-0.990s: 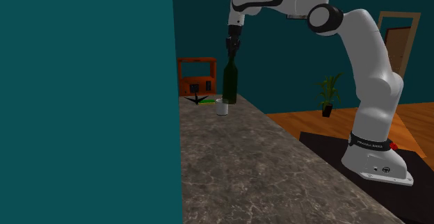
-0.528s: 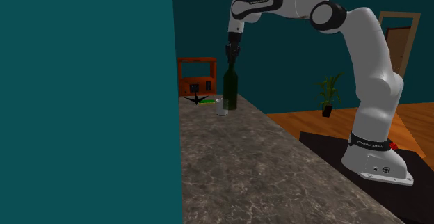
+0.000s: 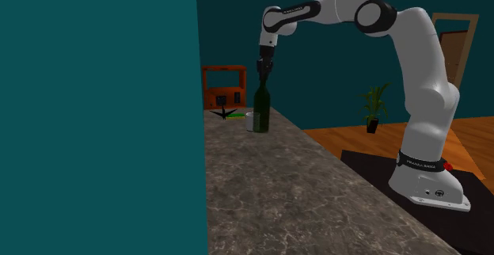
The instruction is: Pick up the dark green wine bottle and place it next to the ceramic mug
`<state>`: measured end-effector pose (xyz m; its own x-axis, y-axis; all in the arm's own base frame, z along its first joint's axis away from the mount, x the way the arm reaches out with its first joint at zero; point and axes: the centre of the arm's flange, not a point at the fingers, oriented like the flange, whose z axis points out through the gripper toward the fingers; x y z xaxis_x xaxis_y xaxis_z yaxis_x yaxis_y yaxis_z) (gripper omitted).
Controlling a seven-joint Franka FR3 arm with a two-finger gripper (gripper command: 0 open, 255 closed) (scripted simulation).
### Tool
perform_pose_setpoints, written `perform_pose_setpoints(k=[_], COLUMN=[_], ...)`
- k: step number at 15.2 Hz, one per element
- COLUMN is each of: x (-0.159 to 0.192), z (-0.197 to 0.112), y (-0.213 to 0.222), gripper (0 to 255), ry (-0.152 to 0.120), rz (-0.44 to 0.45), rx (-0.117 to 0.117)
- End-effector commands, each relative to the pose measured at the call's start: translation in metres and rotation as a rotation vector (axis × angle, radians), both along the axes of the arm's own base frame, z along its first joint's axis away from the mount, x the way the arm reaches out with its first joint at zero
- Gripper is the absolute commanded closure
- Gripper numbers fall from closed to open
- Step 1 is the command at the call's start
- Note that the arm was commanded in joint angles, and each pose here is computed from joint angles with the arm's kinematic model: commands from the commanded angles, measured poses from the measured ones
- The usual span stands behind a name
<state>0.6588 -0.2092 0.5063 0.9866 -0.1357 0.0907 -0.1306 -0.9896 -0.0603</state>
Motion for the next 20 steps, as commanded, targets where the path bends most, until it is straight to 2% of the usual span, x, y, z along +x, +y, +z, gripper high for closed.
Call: perform_pose_setpoints(k=[1,6,14,15,20], x=[0.000,0.000,0.000,0.000,0.000], z=[-0.010,-0.040,-0.040,-0.040,-0.039], y=[0.000,0.000,0.000,0.000,0.000], gripper=[255,255,255,0,0], ry=[-0.001,-0.001,-0.001,-0.001,-0.001], rz=[0.000,0.000,0.000,0.000,0.000], rx=[0.000,0.000,0.000,0.000,0.000])
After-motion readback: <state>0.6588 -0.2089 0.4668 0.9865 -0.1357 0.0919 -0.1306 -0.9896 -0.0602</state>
